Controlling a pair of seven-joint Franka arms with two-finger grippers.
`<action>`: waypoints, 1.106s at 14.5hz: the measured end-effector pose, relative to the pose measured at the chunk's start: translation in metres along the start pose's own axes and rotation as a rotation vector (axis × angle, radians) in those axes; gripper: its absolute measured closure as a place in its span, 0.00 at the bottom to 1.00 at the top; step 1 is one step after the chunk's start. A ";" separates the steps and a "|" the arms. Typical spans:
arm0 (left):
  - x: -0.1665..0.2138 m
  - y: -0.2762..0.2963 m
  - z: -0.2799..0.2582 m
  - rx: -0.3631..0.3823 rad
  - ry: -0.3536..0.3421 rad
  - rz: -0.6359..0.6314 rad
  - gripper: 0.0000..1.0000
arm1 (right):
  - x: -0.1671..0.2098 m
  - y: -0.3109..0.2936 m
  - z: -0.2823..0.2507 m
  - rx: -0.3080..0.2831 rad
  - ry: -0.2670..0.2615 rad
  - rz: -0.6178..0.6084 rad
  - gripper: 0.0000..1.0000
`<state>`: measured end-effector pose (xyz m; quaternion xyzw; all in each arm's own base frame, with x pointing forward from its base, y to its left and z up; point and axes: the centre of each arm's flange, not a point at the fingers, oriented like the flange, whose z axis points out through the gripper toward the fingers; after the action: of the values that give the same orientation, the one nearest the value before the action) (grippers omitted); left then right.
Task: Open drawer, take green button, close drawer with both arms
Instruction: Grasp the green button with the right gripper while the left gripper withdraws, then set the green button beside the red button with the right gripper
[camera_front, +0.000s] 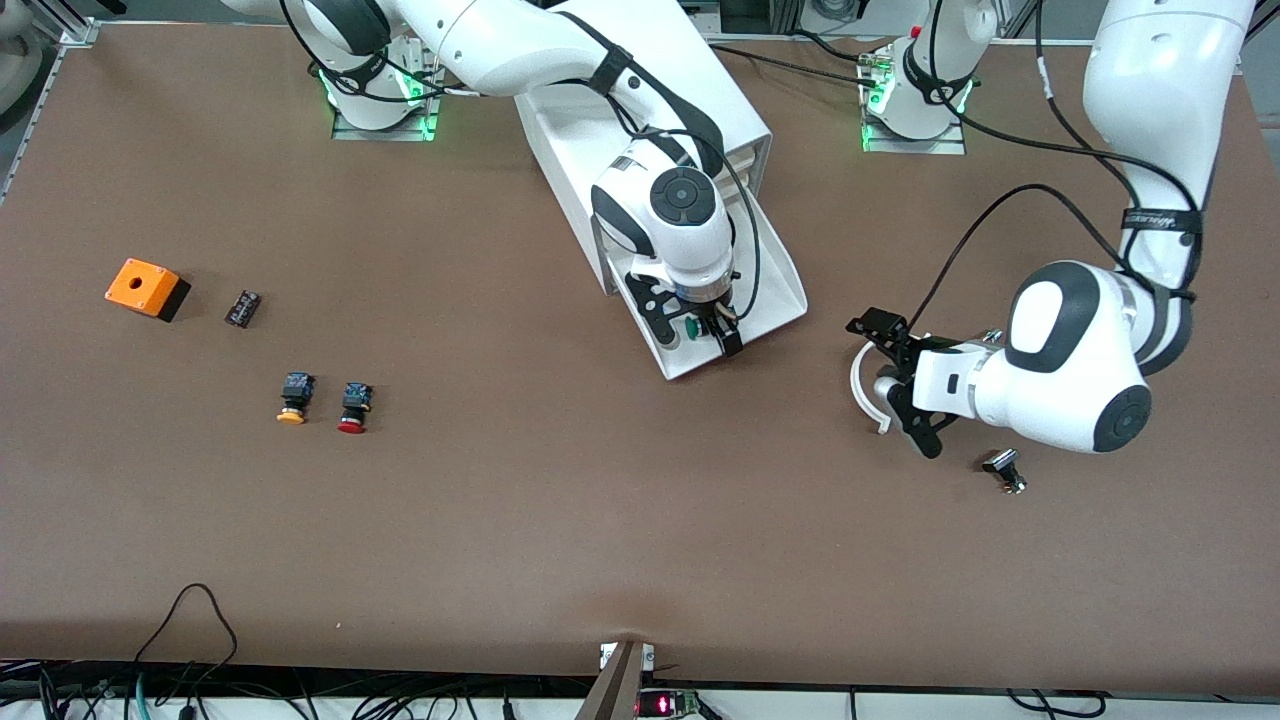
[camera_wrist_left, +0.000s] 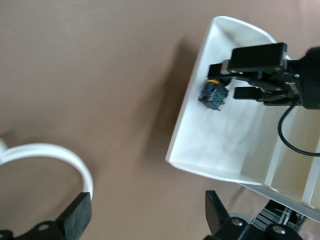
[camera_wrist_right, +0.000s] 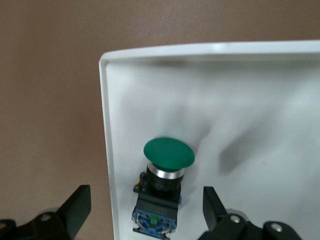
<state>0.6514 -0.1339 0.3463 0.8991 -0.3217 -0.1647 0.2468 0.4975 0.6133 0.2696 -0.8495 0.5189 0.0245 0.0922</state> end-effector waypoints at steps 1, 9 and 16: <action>-0.001 0.007 -0.012 0.046 -0.019 -0.052 0.00 | -0.003 0.001 0.000 0.000 -0.001 -0.001 0.05; -0.008 0.038 -0.098 0.374 -0.033 -0.161 0.00 | -0.012 0.006 0.002 -0.006 -0.001 -0.012 0.58; -0.007 0.037 -0.100 0.377 -0.006 -0.283 0.00 | -0.007 -0.002 -0.022 -0.032 0.019 -0.015 0.58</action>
<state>0.6735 -0.1206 0.4503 0.9649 -0.2185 -0.1374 0.0479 0.4945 0.6164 0.2922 -0.8549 0.5130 0.0239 0.0737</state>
